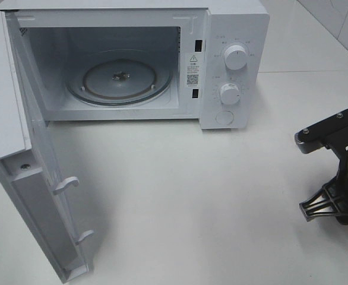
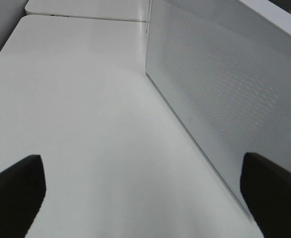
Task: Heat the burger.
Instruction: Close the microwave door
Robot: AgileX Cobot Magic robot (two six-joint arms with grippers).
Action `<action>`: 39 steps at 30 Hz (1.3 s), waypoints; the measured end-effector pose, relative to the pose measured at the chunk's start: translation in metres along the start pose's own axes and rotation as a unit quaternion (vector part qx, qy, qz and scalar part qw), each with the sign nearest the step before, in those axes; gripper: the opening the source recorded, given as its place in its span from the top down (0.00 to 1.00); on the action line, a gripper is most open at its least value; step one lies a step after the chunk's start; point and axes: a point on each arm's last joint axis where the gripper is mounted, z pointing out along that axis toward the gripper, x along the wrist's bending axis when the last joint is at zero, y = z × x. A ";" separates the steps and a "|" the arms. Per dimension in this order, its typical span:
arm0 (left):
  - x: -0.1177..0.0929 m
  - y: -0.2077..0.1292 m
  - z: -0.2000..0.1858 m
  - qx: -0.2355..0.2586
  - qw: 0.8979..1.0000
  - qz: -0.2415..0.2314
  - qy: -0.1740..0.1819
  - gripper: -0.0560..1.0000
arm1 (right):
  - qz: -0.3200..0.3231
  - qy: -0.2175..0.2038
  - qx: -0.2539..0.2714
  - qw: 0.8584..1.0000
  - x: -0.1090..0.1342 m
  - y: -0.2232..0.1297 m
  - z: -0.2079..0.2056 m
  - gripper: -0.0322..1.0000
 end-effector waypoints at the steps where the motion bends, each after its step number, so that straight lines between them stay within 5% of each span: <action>1: 0.000 0.000 0.000 0.000 1.000 0.000 0.000 0.01 | 0.003 0.020 -0.009 1.000 0.000 -0.001 -0.006 0.48; 2: 0.000 0.000 0.000 0.000 1.000 0.000 0.000 0.01 | 0.003 0.020 -0.009 1.000 0.000 -0.001 -0.006 0.48; 4: 0.000 0.000 0.000 0.000 1.000 0.000 0.000 0.01 | 0.008 0.095 -0.051 0.994 -0.003 -0.004 -0.030 0.48; 10: 0.000 0.000 0.000 0.000 1.000 0.000 0.000 0.01 | -0.015 0.149 -0.089 0.985 -0.009 -0.011 -0.053 0.46; 12: 0.000 0.000 0.000 0.000 1.000 0.000 0.000 0.01 | -0.043 0.197 -0.135 0.970 -0.016 -0.022 -0.076 0.40; 20: 0.000 0.000 0.000 0.000 1.000 0.000 0.000 0.01 | -0.056 0.256 -0.213 0.941 -0.037 -0.054 -0.114 0.22; 39: 0.000 0.000 0.000 0.000 1.000 0.000 0.000 0.01 | -0.052 0.245 -0.243 0.937 -0.066 -0.101 -0.132 0.23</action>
